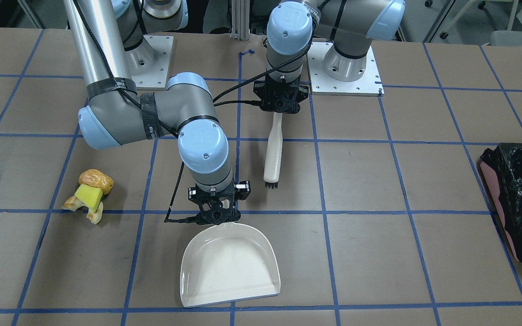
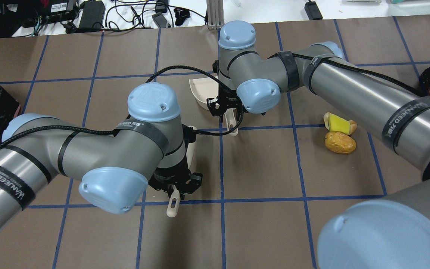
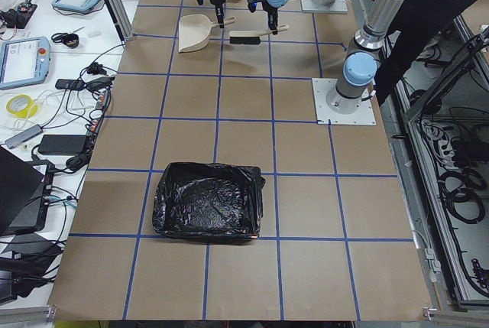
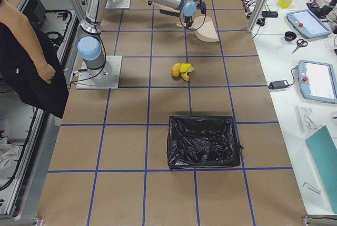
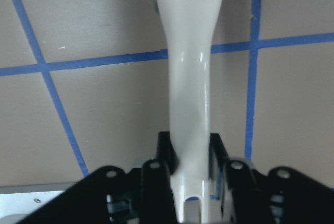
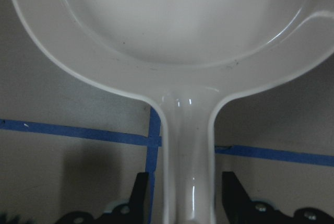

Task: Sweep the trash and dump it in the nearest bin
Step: 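Lift the brush with the left gripper while the right carries the dustpan beside the trash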

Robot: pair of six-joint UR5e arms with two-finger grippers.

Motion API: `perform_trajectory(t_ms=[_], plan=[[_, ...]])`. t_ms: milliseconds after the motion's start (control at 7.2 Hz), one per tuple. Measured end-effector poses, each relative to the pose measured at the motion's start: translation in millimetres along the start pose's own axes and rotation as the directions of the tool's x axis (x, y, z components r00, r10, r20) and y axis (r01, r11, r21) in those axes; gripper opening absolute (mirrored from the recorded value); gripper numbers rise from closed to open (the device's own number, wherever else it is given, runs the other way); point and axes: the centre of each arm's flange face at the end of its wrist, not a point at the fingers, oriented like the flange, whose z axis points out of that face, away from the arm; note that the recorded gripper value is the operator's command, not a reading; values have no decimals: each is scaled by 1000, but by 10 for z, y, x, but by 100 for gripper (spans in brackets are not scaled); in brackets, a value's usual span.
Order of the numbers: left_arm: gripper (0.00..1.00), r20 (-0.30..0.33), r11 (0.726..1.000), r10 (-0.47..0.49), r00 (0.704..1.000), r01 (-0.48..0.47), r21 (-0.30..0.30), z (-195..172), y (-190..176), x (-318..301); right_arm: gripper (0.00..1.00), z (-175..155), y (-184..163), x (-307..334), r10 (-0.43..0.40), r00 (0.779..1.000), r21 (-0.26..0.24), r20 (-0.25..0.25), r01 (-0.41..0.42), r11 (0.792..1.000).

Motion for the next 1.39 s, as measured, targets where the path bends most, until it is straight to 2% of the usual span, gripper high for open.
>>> perform_trajectory(t_ms=[139,417,834,973,1251,1390], plan=[[0,1,1000,7,1000,-7,-11,-77,-26,-178,15,-4,-5,14,2,1000,0,0,-2,1000],[0,16,1000,15,1000,-14,-18,-257,-109,-543,0,-51,-14,82,7,1000,-2,3,-7,1000],[0,-26,996,-79,997,80,33,-689,-429,-1319,0,-285,-27,339,0,1000,-4,8,0,1000],[0,-53,992,-112,992,114,51,-812,-539,-1507,0,-429,-3,549,-37,999,-23,5,37,999],[0,-90,987,-139,986,145,64,-886,-671,-1628,0,-763,119,1148,-169,985,-86,-24,166,982],[0,-96,985,-154,983,161,68,-893,-698,-1639,0,-921,190,1486,-249,967,-125,-49,241,962]])
